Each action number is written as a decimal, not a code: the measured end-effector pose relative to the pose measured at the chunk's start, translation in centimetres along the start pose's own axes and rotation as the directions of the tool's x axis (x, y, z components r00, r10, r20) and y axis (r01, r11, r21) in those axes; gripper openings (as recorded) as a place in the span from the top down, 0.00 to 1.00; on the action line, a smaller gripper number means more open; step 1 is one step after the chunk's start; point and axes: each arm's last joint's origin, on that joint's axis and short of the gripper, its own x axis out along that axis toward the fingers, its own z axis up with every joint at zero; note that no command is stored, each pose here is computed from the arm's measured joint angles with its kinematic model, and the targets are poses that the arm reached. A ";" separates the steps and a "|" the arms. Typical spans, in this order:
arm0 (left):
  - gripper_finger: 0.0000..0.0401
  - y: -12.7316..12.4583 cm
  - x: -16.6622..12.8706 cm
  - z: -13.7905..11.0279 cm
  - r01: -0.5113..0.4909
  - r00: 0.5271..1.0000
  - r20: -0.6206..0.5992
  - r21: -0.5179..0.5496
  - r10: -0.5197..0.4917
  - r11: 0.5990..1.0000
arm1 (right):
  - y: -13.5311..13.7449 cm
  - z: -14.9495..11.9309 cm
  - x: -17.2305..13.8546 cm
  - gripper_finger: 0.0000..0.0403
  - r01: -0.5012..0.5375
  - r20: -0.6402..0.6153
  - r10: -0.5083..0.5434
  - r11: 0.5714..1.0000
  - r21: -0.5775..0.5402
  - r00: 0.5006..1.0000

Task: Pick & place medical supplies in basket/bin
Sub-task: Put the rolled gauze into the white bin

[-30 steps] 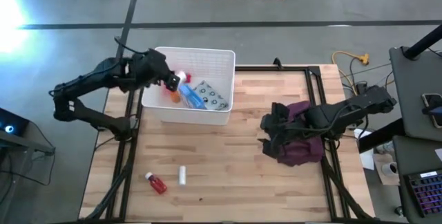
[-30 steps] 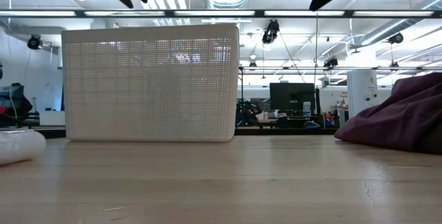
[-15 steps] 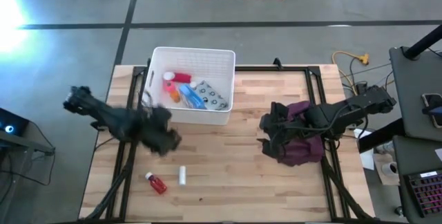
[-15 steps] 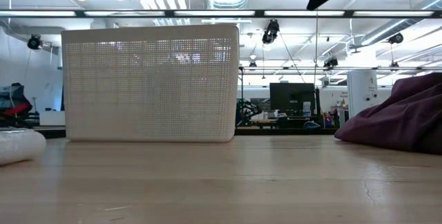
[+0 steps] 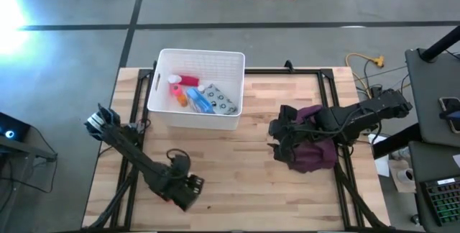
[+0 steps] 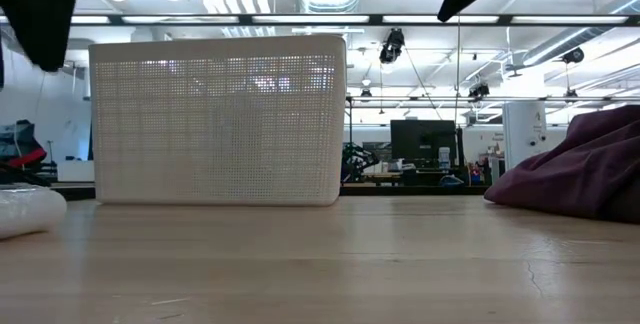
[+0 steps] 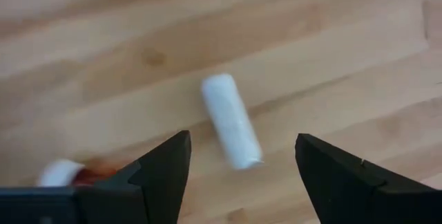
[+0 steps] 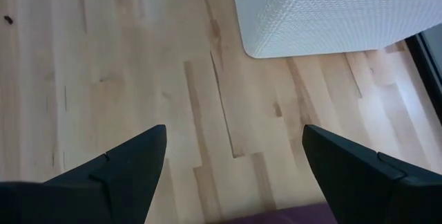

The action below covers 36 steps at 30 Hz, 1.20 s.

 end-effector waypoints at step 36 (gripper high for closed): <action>0.93 0.5 4.0 0.1 0.060 0.998 0.024 -0.082 -0.058 0.995 | -0.4 0.4 -0.7 0.18 0.017 0.066 -0.017 1.000 0.001 0.998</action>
